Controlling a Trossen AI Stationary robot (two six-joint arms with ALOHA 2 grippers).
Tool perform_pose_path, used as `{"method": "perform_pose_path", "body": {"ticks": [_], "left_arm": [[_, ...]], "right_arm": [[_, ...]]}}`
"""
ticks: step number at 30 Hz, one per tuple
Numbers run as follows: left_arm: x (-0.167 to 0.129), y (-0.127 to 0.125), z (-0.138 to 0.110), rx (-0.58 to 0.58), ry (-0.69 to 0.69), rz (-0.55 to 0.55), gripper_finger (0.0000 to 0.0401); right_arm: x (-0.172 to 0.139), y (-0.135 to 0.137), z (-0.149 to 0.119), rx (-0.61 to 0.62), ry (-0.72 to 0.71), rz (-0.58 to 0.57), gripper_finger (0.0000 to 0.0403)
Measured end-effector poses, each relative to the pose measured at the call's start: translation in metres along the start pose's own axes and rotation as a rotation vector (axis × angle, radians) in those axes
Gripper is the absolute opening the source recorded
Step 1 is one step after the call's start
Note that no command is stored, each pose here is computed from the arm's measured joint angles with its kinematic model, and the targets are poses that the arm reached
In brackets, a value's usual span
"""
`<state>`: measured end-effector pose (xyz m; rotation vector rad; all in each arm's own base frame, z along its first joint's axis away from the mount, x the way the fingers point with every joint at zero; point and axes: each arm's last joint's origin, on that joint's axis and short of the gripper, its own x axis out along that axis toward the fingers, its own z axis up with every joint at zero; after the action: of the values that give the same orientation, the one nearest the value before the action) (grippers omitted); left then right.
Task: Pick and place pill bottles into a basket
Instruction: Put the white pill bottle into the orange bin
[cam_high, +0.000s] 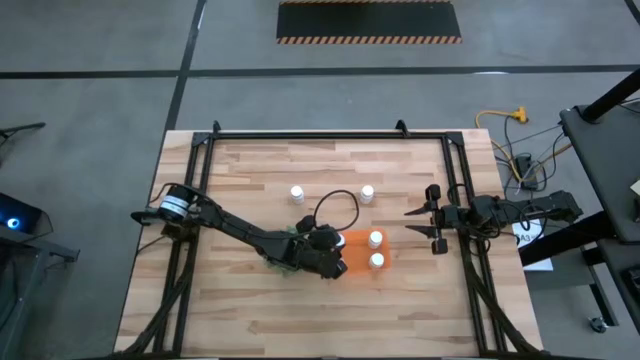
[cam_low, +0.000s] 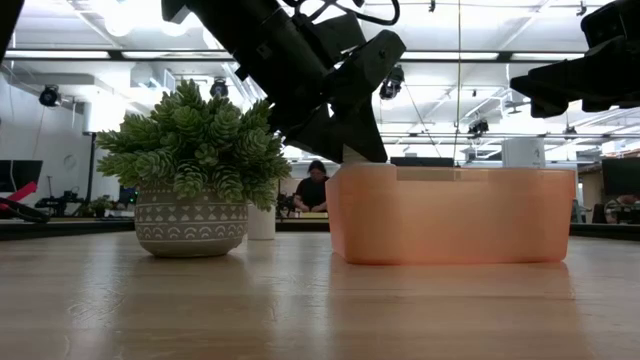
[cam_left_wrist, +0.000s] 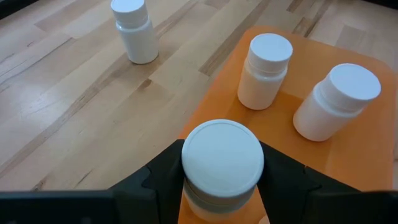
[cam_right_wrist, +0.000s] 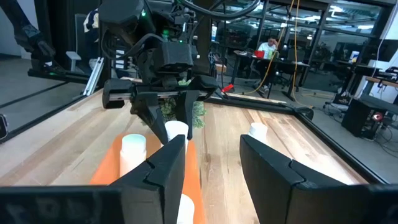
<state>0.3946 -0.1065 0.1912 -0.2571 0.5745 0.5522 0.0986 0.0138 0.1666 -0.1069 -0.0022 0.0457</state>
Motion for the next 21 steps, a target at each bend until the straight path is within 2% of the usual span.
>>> {"method": "perform_pose_path", "body": {"ticks": [8, 16, 21], "left_arm": [[0.0000, -0.0001, 0.0000, 0.000, 0.000, -0.001, 0.0162], [0.0000, -0.0001, 0.0001, 0.000, 0.000, -0.001, 0.0202], [0.0000, -0.0001, 0.0001, 0.000, 0.000, -0.001, 0.0212]], "right_arm": [[0.0000, 0.0000, 0.0000, 0.000, 0.000, 0.000, 0.0141], [0.0000, 0.0000, 0.0000, 0.001, 0.000, 0.000, 0.0141], [0.0000, 0.0000, 0.0000, -0.001, 0.000, 0.000, 0.0141]]}}
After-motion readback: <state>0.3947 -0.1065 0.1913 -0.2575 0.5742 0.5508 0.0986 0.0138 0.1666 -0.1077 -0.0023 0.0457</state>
